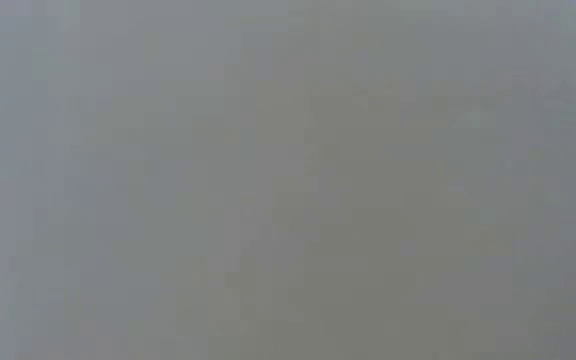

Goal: Pick & Place Toothbrushes
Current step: Move the green bin to the top of the table

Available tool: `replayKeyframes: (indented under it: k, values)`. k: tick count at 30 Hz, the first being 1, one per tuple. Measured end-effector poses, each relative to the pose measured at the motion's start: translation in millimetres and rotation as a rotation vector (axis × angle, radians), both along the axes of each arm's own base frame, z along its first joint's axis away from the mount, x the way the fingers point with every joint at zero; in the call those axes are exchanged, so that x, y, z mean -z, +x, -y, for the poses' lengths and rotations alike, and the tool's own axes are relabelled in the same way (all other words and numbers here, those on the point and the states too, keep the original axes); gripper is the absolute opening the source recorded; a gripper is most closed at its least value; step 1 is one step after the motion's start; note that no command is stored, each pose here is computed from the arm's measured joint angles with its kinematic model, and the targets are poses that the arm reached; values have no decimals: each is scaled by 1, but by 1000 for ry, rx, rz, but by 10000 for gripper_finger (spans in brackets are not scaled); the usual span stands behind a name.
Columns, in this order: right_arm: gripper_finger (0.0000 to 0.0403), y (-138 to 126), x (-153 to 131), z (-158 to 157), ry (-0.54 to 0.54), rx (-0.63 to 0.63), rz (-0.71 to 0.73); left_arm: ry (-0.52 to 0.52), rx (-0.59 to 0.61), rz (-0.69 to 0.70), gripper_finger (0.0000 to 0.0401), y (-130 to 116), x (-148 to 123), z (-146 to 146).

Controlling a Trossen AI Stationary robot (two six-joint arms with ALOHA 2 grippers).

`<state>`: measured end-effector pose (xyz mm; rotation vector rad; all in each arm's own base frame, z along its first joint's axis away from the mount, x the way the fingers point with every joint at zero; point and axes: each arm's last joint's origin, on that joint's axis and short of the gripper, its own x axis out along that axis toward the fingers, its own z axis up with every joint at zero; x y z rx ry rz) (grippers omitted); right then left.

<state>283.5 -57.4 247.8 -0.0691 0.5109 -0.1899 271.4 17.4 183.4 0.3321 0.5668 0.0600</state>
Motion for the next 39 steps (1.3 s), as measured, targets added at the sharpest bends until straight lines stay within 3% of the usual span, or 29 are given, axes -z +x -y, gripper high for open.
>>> replayKeyframes:
  k: [6,10,17,30,39]
  values:
    - [118,0,0,0,0,0,0,-46,42,-60,1,-8,0,34]
    - [118,0,0,0,0,0,0,-117,76,-152,0,-13,12,51]
    - [118,0,0,0,1,1,1,-129,157,-235,0,-11,30,70]
    - [118,0,-1,0,7,5,9,-130,17,-358,0,-1,69,44]
    - [118,0,-1,0,7,5,9,-99,-11,-293,0,11,61,30]
